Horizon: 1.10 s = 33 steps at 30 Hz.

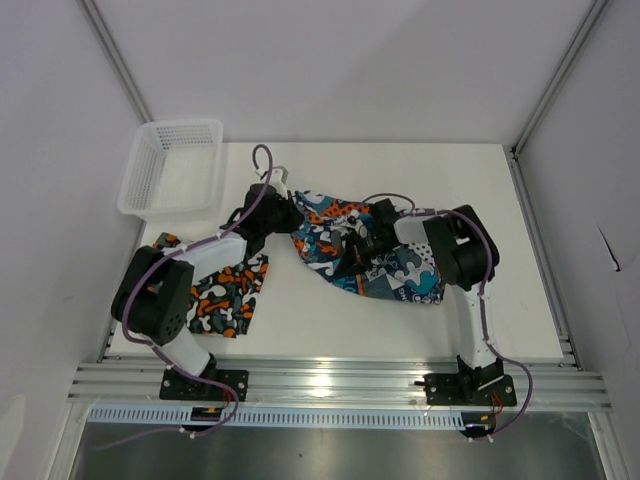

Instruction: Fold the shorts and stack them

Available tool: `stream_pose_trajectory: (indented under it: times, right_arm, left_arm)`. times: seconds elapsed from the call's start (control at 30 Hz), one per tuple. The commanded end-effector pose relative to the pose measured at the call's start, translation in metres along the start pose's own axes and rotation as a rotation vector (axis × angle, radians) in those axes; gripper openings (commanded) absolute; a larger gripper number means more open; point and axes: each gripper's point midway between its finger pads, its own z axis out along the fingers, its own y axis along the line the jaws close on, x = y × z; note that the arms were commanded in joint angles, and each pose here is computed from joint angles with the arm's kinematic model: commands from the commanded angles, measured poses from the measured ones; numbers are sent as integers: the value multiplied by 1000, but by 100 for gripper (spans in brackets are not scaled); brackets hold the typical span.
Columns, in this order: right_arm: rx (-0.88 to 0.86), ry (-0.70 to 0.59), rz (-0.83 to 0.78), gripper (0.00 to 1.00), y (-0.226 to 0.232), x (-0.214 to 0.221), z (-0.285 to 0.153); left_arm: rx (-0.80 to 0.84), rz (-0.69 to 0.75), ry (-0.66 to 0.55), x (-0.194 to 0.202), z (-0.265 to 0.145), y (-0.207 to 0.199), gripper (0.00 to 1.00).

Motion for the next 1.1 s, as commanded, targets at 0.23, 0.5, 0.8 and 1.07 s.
stream_pose_trajectory:
  times: [0.23,0.5,0.8,1.07]
  right_arm:
    - [54,115,194,0,-26,-1,33]
    - [129,137,193,0,-14,-3,67]
    - [65,53,95,8,48,-29,52]
    - [216,-152,69,17,62,-51,-27]
  left_arm:
    - [134,341,-186,-66,-59,-79,0]
    - [148,523,-170,-83,-79,-134,0]
    - [45,637,-79,-63,-65,-154,0]
    - [-19,661,-97,-72,-71,-143,0]
